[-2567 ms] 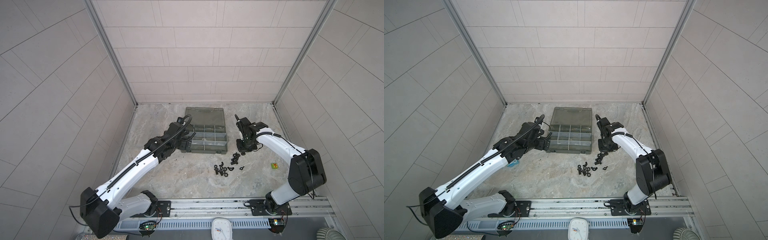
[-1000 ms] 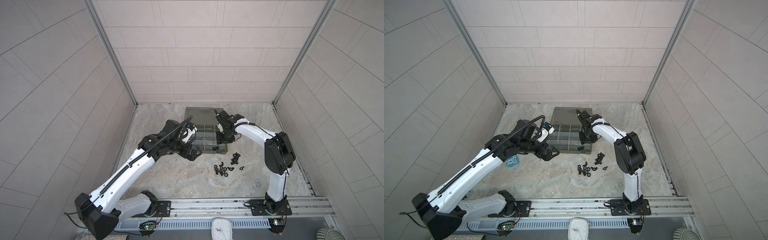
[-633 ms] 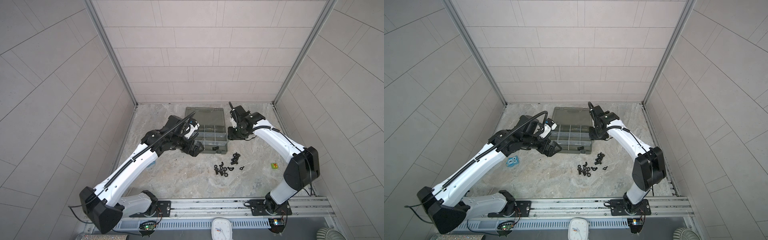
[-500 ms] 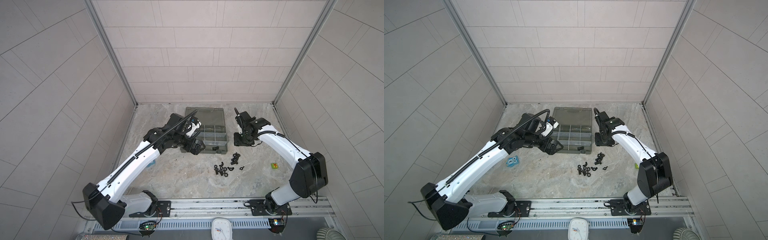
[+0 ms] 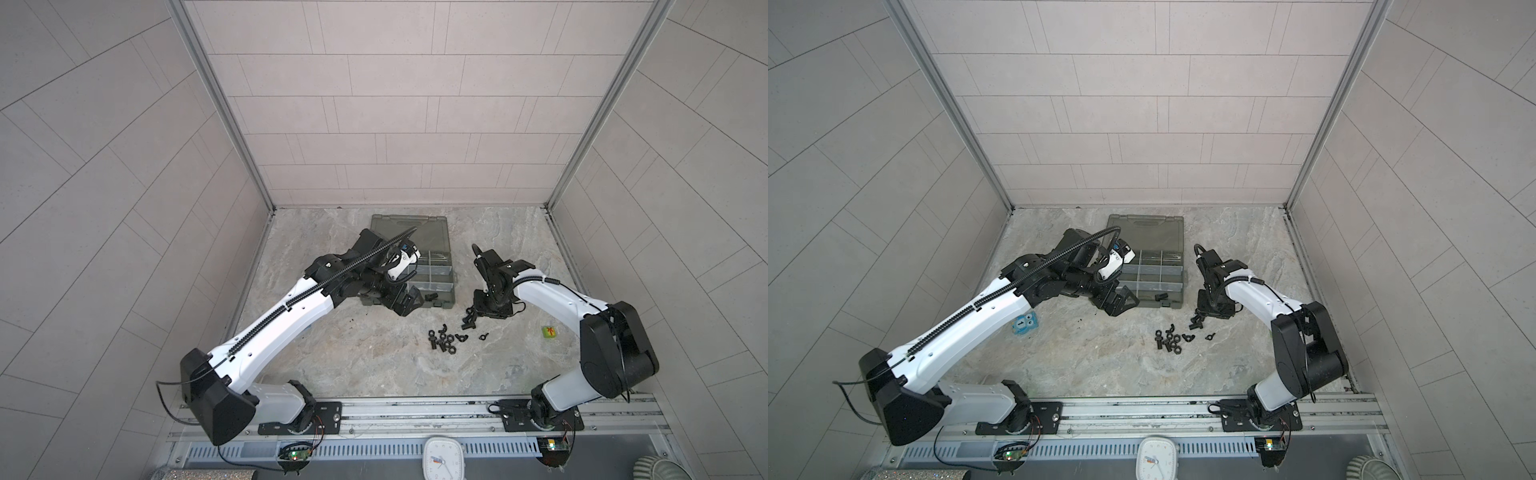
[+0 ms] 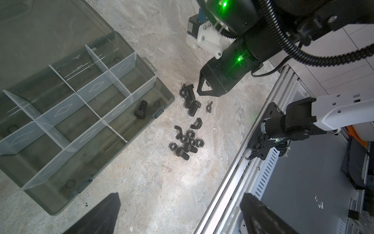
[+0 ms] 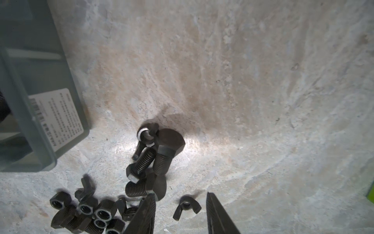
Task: Sort the screws and nuts into containers
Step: Pick up the screw from the middle-right of the table.
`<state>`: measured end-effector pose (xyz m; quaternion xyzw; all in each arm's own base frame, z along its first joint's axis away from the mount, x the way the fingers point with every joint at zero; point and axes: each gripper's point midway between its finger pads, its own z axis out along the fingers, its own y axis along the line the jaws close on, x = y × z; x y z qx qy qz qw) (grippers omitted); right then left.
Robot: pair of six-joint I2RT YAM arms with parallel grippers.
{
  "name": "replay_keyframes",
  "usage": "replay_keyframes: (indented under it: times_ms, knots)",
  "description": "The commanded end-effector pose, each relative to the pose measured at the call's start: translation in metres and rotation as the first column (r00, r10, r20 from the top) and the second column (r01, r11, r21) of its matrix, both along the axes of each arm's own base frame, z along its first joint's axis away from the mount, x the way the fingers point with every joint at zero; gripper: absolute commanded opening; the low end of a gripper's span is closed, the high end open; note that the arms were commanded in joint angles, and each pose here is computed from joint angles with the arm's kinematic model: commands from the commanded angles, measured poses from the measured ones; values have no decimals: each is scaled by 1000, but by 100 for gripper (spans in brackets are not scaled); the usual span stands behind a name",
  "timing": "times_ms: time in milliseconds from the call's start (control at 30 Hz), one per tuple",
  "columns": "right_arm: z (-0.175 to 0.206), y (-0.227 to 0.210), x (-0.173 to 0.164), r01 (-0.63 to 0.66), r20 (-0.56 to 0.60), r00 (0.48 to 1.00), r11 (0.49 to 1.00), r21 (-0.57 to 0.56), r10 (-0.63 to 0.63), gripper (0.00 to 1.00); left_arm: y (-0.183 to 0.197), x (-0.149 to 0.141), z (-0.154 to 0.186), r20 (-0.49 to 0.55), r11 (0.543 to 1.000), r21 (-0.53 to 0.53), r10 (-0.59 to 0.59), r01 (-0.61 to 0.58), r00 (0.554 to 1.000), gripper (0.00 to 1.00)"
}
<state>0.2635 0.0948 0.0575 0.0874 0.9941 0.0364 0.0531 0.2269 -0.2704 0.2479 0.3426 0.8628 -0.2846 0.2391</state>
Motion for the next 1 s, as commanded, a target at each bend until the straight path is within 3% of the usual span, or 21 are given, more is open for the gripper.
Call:
replay_keyframes:
  times_ms: [0, 633, 967]
  knots:
    - [-10, 3, 6, 41, 7, 999, 999, 15, -41, 42, 0, -3, 13, 44, 999, -27, -18, 19, 999, 100]
    - [-48, 2, 12, 55, -48, 997, 998, -20, -56, 37, 7, -5, 5, 57, 1000, 6, -21, 21, 998, 100]
    - [-51, 3, 11, 34, -79, 996, 999, -28, -36, 20, 13, -2, -3, 63, 999, 34, 5, -7, 998, 100]
